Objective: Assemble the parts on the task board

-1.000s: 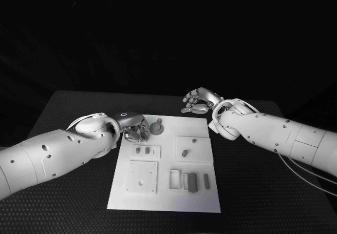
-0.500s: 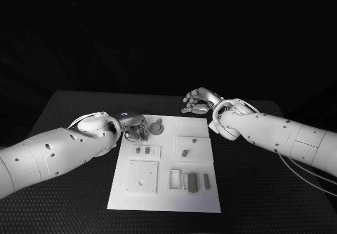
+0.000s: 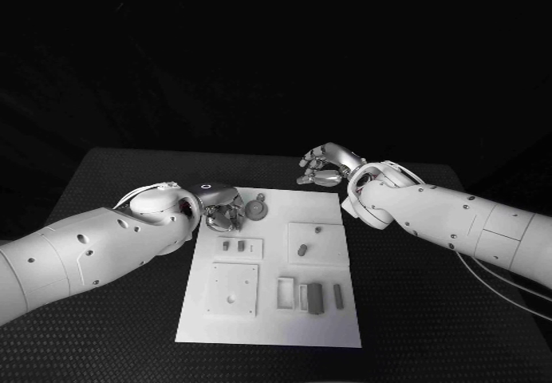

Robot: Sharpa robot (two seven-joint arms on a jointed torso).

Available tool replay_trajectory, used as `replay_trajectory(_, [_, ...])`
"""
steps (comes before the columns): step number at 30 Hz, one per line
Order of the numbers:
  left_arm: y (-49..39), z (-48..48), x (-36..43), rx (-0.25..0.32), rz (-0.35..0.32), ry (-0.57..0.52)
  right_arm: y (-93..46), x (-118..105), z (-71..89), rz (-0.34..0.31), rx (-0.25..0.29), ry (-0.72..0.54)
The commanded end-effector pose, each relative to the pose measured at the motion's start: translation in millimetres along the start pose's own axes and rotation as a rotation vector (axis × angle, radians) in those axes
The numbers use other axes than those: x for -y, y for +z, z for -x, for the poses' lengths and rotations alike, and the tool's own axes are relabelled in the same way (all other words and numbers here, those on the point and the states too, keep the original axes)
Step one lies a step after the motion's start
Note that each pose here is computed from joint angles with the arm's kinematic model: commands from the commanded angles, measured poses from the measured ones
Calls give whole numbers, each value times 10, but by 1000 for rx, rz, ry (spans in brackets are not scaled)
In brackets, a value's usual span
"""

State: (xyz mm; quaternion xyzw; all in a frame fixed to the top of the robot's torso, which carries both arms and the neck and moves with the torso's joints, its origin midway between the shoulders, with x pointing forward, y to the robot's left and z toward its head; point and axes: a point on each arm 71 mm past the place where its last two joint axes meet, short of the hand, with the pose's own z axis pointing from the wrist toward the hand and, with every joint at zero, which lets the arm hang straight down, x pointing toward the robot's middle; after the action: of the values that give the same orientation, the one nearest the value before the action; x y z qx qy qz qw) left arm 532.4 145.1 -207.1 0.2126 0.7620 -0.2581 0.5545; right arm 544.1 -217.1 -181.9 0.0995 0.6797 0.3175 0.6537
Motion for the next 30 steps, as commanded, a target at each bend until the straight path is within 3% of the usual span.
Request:
replay_trajectory(1, [17, -63, 46, -60, 2, 3, 0, -6, -8, 9, -10, 0])
replay_trajectory(11, [2, -77, 7, -78, 23, 14, -1, -4, -7, 8, -10, 0])
replay_trajectory(30, [0, -78, 43, -77, 3, 13, -2, -2, -5, 7, -10, 0])
